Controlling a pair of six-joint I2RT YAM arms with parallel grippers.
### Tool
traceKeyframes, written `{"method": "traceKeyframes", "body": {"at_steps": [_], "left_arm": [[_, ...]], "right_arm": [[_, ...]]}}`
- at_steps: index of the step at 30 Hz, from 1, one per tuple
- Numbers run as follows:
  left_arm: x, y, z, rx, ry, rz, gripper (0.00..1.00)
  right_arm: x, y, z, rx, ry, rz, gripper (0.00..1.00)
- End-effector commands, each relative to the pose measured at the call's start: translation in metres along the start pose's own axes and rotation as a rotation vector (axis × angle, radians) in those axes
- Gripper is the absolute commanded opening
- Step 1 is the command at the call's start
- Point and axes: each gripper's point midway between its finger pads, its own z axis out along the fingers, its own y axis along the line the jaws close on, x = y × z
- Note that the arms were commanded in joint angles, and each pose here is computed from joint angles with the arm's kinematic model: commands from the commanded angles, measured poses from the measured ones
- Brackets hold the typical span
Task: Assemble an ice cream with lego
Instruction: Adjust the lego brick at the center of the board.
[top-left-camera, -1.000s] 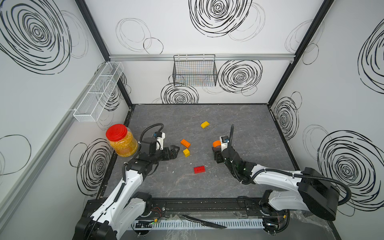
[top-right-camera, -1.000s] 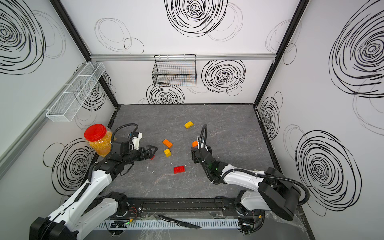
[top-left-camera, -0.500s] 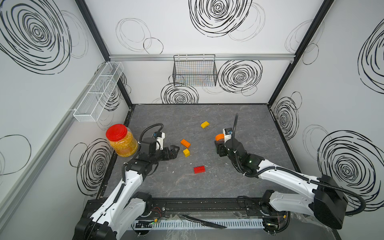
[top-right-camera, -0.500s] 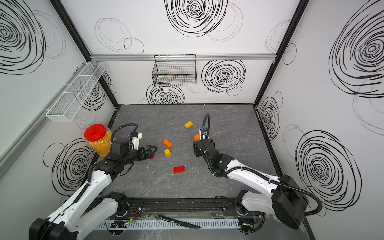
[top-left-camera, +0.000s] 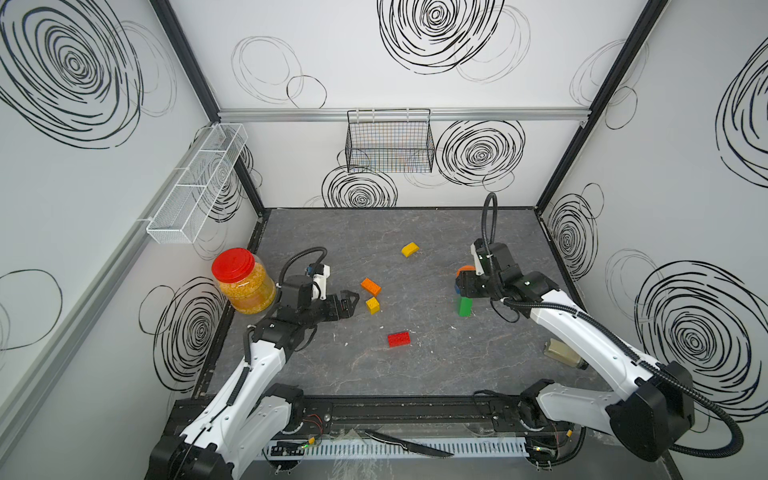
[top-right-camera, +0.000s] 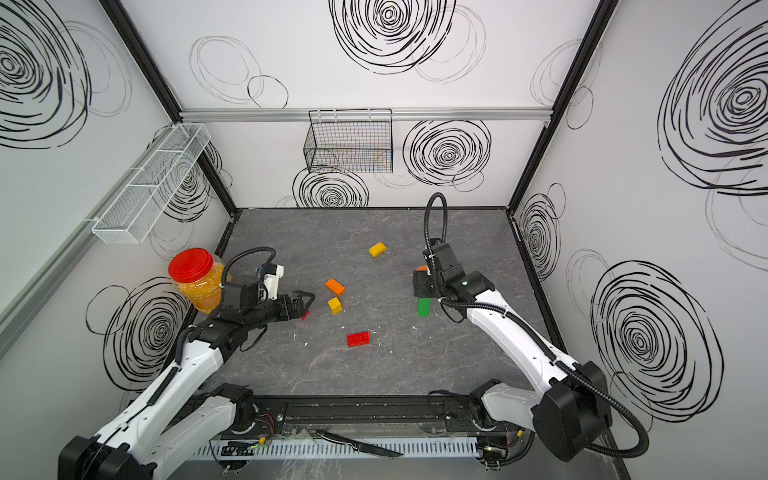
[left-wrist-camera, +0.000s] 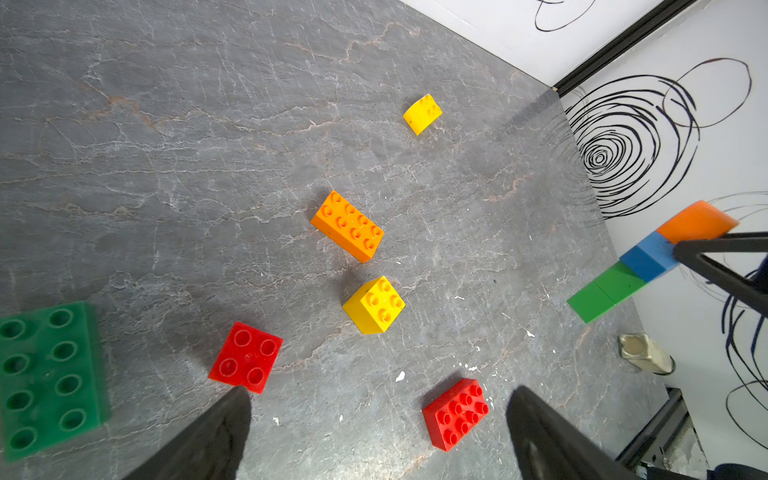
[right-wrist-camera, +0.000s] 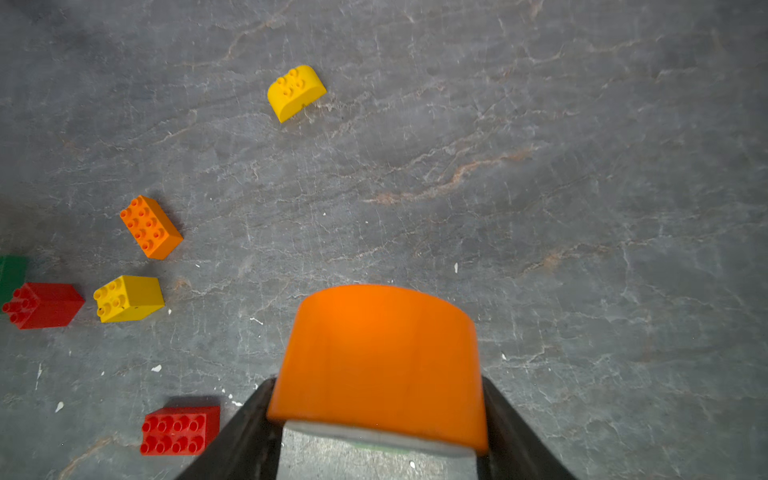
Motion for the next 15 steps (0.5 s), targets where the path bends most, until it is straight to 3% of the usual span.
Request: {"method": "traceKeyframes", "body": {"at_steps": [1,8,15], "left_arm": [[-0.003,-0.005,-0.001,0.016,-0.015,0.007,0.99],[-0.003,-0.006,-0.002,0.017,-0.018,0.01,0.99],[-0.002,-0.006,-0.001,0.019,-0.011,0.008,0.99]], "right_arm": [[0.031,-0.005,0.0,-0.03,0.206,0.0,0.13],[0.055,-0.017,0.017,-0.008,0.49,0.005,0.1],[0.061,-0.012,0.027,-0.039,0.606,-0.002,0.09]]}}
